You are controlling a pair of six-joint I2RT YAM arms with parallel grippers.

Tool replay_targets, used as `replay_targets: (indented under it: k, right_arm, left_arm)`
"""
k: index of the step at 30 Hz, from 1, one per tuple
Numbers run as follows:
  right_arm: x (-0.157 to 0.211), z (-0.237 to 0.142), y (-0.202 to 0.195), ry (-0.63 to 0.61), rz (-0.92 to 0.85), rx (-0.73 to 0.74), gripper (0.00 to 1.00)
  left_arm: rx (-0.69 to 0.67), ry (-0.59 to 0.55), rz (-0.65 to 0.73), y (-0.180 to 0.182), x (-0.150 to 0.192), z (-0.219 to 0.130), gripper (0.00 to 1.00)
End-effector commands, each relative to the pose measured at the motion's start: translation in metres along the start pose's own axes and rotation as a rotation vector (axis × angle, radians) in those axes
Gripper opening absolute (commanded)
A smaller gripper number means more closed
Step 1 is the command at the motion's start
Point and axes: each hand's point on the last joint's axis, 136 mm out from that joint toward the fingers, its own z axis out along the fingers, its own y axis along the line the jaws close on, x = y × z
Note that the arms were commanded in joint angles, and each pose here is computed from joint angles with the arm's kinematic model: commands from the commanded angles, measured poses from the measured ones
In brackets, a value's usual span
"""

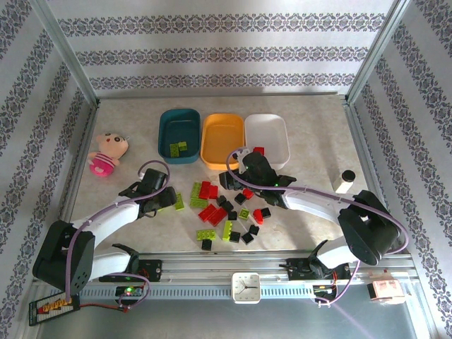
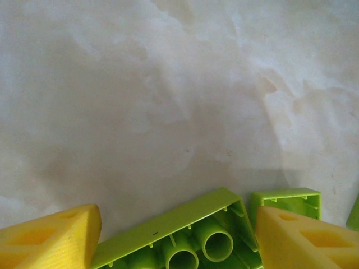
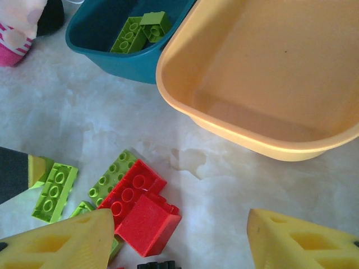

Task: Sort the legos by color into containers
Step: Place the legos at the middle-left of the table, then pick up the lego from the middle-left of the table.

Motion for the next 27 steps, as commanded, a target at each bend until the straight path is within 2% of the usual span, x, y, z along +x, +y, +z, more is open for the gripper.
replay_targets:
  k: [1,7,11,15,19,23,27]
  right_arm:
    - [-0.008,-0.009,-0.003,-0.042,-0.009,0.01,0.64]
    - [-0.009,-0.015,-0.01,-0.053,0.001,0.02,0.64]
    - [-0.011,-0.018,-0.013,-0.063,0.008,0.023,0.64]
    - [-0.013,-0.021,-0.015,-0.074,0.015,0.026,0.64]
    - [-0.015,-0.024,-0.014,-0.082,0.019,0.022,0.65]
    - [-0.015,-0.025,-0.013,-0.086,0.021,0.02,0.65]
    - [-0.012,-0.023,-0.015,-0.077,0.024,0.023,0.64]
  left_arm:
    - [-0.032,-0.001,-0.016,0.003,0.0,0.004,0.72]
    - [-0.015,0.04,-0.013,-0.004,0.006,0.016,0.74]
    - [-0.007,0.04,-0.027,-0.004,0.007,0.015,0.61]
    - [0.03,-0.013,-0.028,-0.012,-0.008,-0.006,0.52]
    - [0.077,-0.133,-0.006,-0.028,-0.048,-0.043,0.5]
    - [0.119,-0.243,0.038,-0.062,-0.105,-0.071,0.5]
    - [0.092,-0.28,0.089,-0.095,-0.156,-0.065,0.5]
